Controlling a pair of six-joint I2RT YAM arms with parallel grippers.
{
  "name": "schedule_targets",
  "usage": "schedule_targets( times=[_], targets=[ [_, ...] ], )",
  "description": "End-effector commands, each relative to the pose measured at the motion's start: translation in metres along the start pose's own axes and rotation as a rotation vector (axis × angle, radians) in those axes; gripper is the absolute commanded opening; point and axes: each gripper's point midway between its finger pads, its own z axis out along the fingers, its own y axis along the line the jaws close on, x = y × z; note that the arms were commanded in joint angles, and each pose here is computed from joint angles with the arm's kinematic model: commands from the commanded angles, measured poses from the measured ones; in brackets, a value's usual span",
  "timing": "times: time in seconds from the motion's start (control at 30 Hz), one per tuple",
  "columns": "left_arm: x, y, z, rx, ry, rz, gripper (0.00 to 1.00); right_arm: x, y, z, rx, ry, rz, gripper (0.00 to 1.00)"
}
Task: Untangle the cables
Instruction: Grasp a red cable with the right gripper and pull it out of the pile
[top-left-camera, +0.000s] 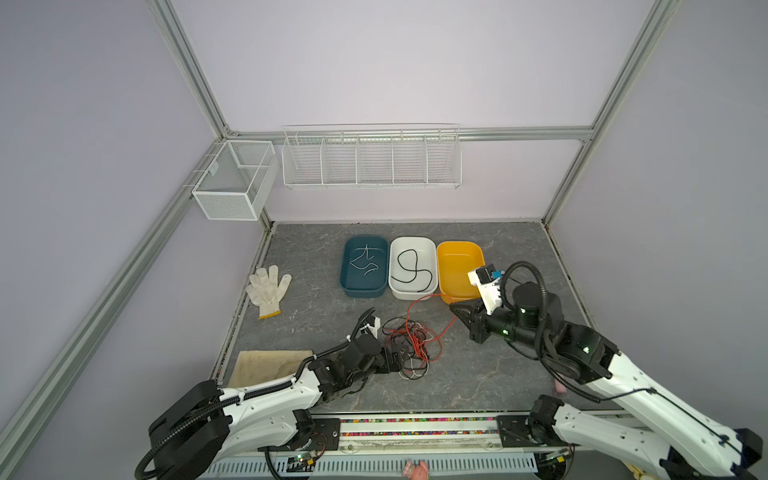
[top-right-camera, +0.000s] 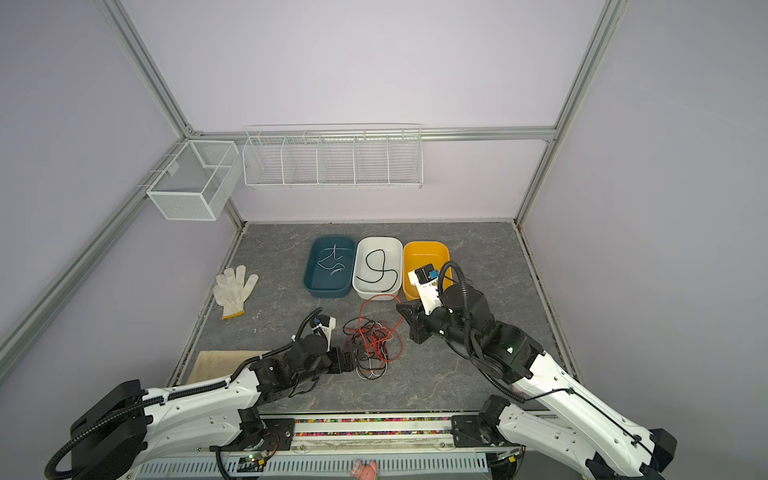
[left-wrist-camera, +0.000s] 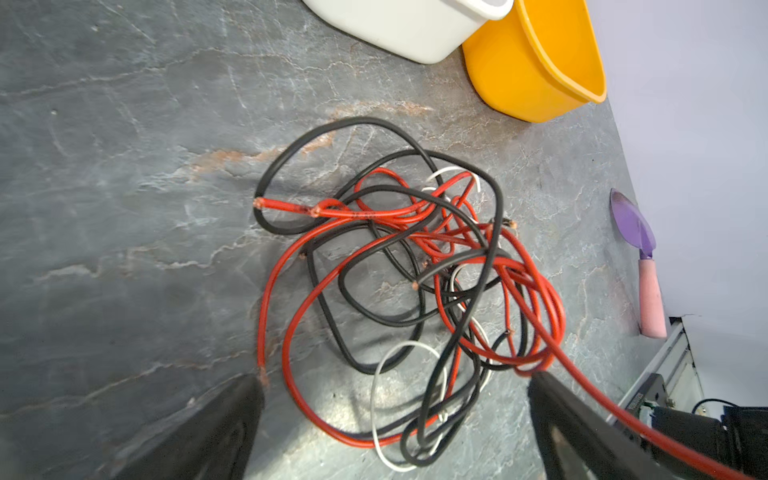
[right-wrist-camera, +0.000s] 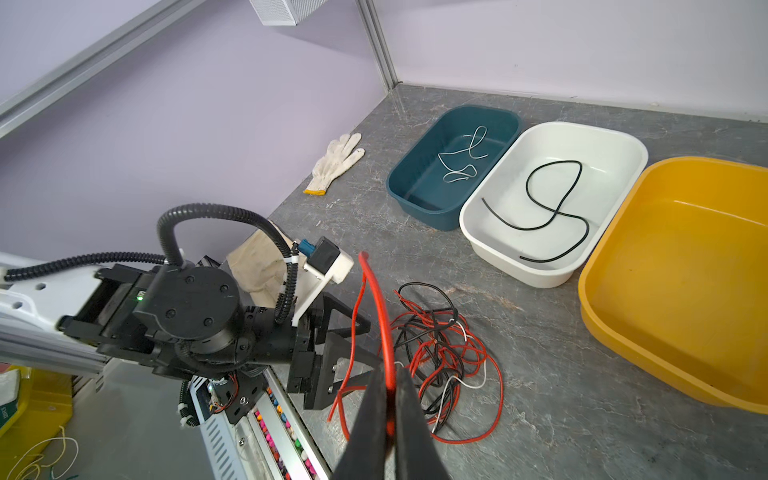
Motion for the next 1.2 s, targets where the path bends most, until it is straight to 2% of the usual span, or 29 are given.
schedule_targets(
  times=[0.0,0.37,0.63,0.87,1.0,1.17],
  targets=[
    [0.003,0.000,0.002,0.007,0.002,-0.018,0.99,-0.009,-0.002,-0.015,0.039,-0.009,-0.032,0.07],
    [0.005,0.006,0.004,-0.017,0.003,-0.016,0.99,-0.050,-0.028,-0.060,0.254,-0.137,-0.044,0.07],
    [0.004,0.005,0.005,-0.019,0.003,-0.010,0.99,-0.068,-0.021,-0.071,0.230,-0.175,-0.032,0.06],
    [0.002,-0.005,0.010,0.008,0.012,-0.005,0.99,-0.067,-0.008,-0.065,0.159,-0.101,0.033,0.07],
    [-0.001,-0.023,0.014,0.072,0.025,-0.006,0.99,-0.061,-0.012,-0.056,0.183,-0.041,0.054,0.07],
    [-0.001,-0.041,0.021,0.102,0.050,0.032,0.99,-0.069,-0.017,-0.058,0.211,-0.056,0.042,0.07]
  ],
)
